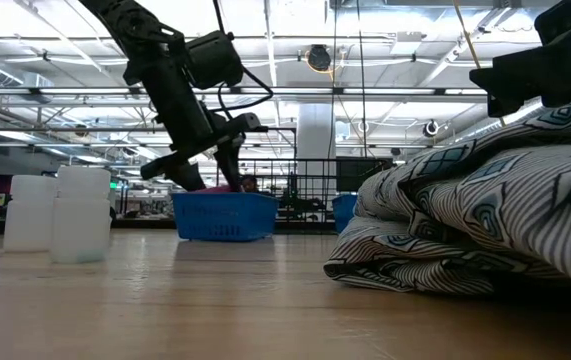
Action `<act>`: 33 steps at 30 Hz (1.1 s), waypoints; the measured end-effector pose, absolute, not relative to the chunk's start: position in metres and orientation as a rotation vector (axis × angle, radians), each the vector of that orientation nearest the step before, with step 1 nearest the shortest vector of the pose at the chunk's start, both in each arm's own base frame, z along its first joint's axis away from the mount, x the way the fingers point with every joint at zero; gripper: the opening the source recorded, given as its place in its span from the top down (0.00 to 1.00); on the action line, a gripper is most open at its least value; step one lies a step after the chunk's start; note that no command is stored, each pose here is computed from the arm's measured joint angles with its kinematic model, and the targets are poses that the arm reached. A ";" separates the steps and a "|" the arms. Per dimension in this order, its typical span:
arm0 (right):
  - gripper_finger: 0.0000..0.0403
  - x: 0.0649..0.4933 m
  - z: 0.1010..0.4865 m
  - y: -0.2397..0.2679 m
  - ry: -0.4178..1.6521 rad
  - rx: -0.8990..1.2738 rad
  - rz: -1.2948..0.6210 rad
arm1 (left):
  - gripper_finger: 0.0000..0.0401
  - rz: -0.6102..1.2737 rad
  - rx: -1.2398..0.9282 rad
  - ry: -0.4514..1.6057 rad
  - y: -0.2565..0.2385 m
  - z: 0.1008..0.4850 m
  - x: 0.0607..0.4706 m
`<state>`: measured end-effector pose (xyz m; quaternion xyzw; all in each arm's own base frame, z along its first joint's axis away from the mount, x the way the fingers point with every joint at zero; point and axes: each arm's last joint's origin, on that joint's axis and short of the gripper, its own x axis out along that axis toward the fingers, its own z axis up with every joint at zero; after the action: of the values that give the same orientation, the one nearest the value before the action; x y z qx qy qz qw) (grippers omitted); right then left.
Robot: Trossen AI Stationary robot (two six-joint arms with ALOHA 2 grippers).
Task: Pick & Place Medicine items
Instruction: Put the pink bandage into the left blue bin
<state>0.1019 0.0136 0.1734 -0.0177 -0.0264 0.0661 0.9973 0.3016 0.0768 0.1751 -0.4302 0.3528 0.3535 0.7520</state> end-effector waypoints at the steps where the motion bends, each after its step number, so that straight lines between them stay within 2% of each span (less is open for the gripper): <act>1: 0.65 0.102 0.173 0.014 -0.053 -0.035 0.132 | 0.39 0.772 -0.939 0.769 0.077 0.175 0.302; 6: 0.65 0.102 0.173 0.014 -0.053 -0.035 0.132 | 0.38 0.761 -0.944 0.757 0.077 0.176 0.303; 17: 0.65 0.102 0.173 0.014 -0.053 -0.035 0.133 | 0.43 0.747 -0.923 0.752 0.077 0.186 0.298; 26: 0.65 0.102 0.173 0.014 -0.050 -0.036 0.133 | 0.44 0.773 -0.875 0.640 0.072 0.222 0.281; 33: 0.65 0.102 0.173 0.014 -0.051 -0.035 0.132 | 0.44 0.698 -0.816 0.513 0.047 0.230 0.297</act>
<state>0.1021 0.0136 0.1733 -0.0177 -0.0257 0.0660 0.9973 0.2965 0.0466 0.2301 -0.3845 0.2415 0.3287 0.8281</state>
